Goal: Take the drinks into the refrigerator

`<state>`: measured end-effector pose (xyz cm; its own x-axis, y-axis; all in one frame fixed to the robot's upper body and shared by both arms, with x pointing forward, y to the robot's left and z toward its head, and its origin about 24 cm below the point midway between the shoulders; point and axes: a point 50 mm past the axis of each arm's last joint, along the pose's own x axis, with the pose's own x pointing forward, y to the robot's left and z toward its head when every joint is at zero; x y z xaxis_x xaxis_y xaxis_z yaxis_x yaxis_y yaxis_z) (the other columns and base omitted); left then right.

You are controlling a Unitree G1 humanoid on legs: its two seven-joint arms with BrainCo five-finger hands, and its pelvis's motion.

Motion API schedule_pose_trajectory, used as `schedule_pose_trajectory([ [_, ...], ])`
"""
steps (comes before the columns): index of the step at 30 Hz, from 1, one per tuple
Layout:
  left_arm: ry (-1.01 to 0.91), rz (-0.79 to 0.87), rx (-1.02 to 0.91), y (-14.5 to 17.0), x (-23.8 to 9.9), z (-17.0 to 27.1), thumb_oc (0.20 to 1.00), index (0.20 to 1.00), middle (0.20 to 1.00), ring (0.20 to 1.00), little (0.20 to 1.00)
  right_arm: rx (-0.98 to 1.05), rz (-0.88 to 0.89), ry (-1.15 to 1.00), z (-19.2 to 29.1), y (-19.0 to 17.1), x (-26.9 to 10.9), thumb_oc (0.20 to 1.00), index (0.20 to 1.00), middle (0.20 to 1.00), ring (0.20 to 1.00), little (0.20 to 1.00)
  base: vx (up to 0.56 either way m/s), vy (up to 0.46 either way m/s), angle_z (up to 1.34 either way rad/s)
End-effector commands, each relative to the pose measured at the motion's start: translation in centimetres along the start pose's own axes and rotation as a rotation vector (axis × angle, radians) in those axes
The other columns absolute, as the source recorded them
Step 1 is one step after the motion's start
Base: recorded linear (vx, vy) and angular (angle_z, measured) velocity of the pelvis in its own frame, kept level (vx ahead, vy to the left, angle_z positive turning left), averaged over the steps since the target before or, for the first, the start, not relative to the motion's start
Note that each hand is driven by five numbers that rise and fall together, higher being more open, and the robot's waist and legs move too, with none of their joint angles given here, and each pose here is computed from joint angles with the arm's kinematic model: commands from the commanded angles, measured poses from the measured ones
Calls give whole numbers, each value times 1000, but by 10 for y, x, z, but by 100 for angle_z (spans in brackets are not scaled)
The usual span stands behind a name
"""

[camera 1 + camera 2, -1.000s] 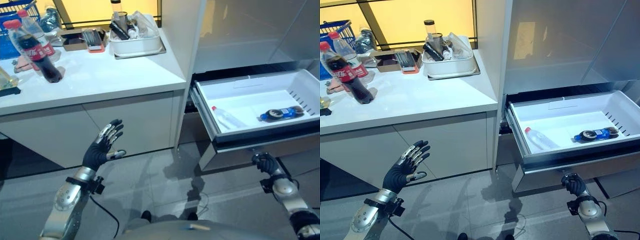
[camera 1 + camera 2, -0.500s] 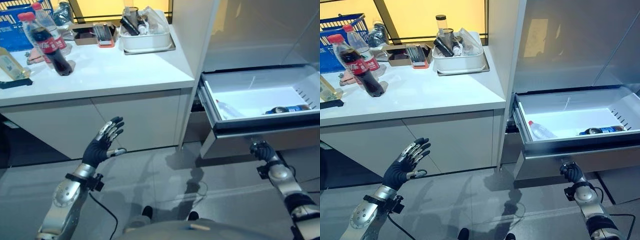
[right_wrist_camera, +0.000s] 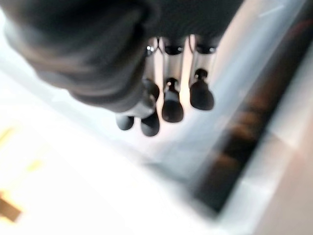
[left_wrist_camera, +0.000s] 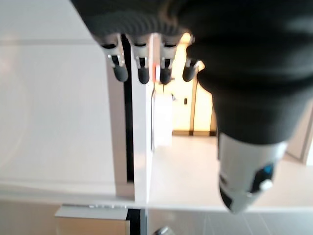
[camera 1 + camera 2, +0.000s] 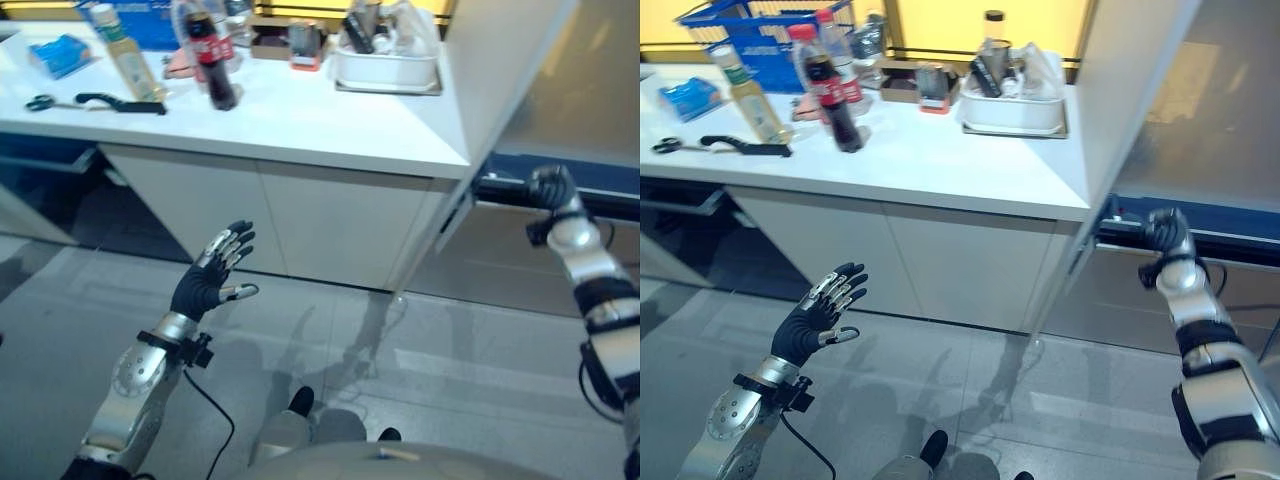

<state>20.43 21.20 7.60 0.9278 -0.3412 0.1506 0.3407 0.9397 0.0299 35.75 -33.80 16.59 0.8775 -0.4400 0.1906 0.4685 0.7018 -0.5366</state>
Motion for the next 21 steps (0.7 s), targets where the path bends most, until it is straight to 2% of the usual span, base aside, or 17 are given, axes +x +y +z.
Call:
schedule_pose_trajectory([
  [1, -149, -37, 43, -2, 12, 30, 1000, 1000, 1000, 1000, 1000, 44, 63, -249, 53, 11, 2, 200, 200, 200, 200, 200, 25, 18, 20],
  [8, -154, 2, 37, 0, 7, 29, 1000, 1000, 1000, 1000, 1000, 96, 135, -148, 7, 36, -23, 200, 200, 200, 200, 200, 4, 3, 2],
  [12, -161, 33, 47, 1, 5, 28, 1000, 1000, 1000, 1000, 1000, 176, 187, -79, -30, 53, -57, 200, 200, 200, 200, 200, -56, 85, 0],
  [18, -163, 92, 71, 5, 1, 23, 1000, 1000, 1000, 1000, 1000, 274, 193, -44, -61, 53, -100, 200, 200, 200, 200, 200, -3, 21, -16],
  [19, -161, 116, 80, 7, 0, 20, 1000, 1000, 1000, 1000, 1000, 320, 200, -41, -69, 54, -118, 244, 244, 244, 244, 244, 1, 19, -5],
  [20, -160, 114, 80, 7, 0, 20, 1000, 1000, 1000, 1000, 1000, 320, 200, -39, -69, 53, -119, 322, 322, 322, 322, 322, 0, 0, 0],
  [21, -156, 130, 85, 8, -1, 18, 1000, 1000, 1000, 1000, 1000, 357, 197, -20, -75, 54, -128, 464, 464, 464, 464, 464, 8, 13, -6],
])
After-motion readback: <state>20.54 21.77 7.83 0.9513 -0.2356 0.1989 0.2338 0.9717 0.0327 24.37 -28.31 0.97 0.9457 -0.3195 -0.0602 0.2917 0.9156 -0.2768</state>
